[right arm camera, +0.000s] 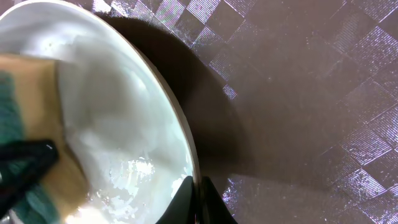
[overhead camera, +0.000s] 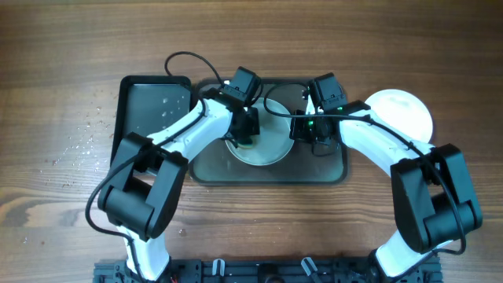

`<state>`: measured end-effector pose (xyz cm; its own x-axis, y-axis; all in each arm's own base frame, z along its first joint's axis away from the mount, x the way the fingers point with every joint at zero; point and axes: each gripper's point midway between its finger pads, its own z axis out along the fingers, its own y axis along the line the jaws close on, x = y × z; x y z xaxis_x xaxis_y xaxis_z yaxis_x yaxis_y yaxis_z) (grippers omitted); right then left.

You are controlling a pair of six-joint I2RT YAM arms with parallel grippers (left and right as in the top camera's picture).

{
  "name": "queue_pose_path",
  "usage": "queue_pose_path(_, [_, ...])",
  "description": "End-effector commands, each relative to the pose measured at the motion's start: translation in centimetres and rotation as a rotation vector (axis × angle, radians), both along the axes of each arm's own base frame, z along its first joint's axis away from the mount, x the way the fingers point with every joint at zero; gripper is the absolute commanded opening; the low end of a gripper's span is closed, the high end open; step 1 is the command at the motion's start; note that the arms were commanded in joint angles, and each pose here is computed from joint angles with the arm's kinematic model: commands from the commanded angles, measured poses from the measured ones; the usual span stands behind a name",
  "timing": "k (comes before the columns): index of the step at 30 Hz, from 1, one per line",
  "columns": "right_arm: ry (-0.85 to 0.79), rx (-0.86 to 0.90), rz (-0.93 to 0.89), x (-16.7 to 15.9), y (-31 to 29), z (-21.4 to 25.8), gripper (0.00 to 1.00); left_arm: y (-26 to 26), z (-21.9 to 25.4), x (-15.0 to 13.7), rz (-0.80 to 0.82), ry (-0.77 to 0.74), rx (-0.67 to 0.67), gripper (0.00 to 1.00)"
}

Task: Clean dirty plates on tray and stack at the side
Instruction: 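Scrub the plate again with the sponge while the right gripper holds it, then return the sponge with the left gripper to the black tray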

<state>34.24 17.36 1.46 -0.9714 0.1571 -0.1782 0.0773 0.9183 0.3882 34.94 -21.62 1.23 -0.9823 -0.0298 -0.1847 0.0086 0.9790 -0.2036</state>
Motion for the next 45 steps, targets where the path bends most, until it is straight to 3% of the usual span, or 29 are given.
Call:
queue_pose_path(1, [-0.008, 0.023, 0.004, 0.0, 0.5, 0.6, 0.04, -5.3, -0.1, -3.2, -0.115, 0.102, -0.18, 0.04])
queue_pose_path(9, [-0.008, 0.022, 0.005, -0.1, 0.5, 0.6, 0.06, -6.6, 1.8, -2.1, -0.131, 0.057, -0.267, 0.04])
queue_pose_path(12, [-0.007, 0.022, 0.005, -0.1, 0.5, 0.6, 0.33, -5.3, 4.3, -0.5, -0.096, -0.009, -0.288, 0.05])
queue_pose_path(15, [-0.006, 0.022, 0.004, -0.1, 0.5, 0.6, 0.43, -2.3, 6.7, 1.6, -0.021, -0.089, -0.262, 0.07])
queue_pose_path(17, [-0.007, 0.022, 0.004, -0.1, 0.5, 0.6, 0.45, 0.2, 8.1, 2.5, 0.039, -0.123, -0.243, 0.06])
queue_pose_path(24, [-0.006, 0.022, 0.004, -0.1, 0.5, 0.6, 0.45, 11.7, 10.7, 4.3, 0.311, -0.166, -0.126, 0.06])
queue_pose_path(32, [0.006, 0.025, -0.016, -0.2, 0.5, 0.4, 0.45, 23.3, 9.6, 2.9, 0.509, -0.092, -0.04, 0.04])
queue_pose_path(38, [0.037, 0.017, -0.023, -0.4, 0.4, -0.6, 0.45, 26.7, 8.2, 1.5, 0.555, -0.063, -0.017, 0.04])
queue_pose_path(45, [0.058, 0.023, -0.064, -0.5, 0.3, -0.9, 0.23, 26.8, 6.0, 1.4, 0.49, -0.096, -0.002, 0.04])
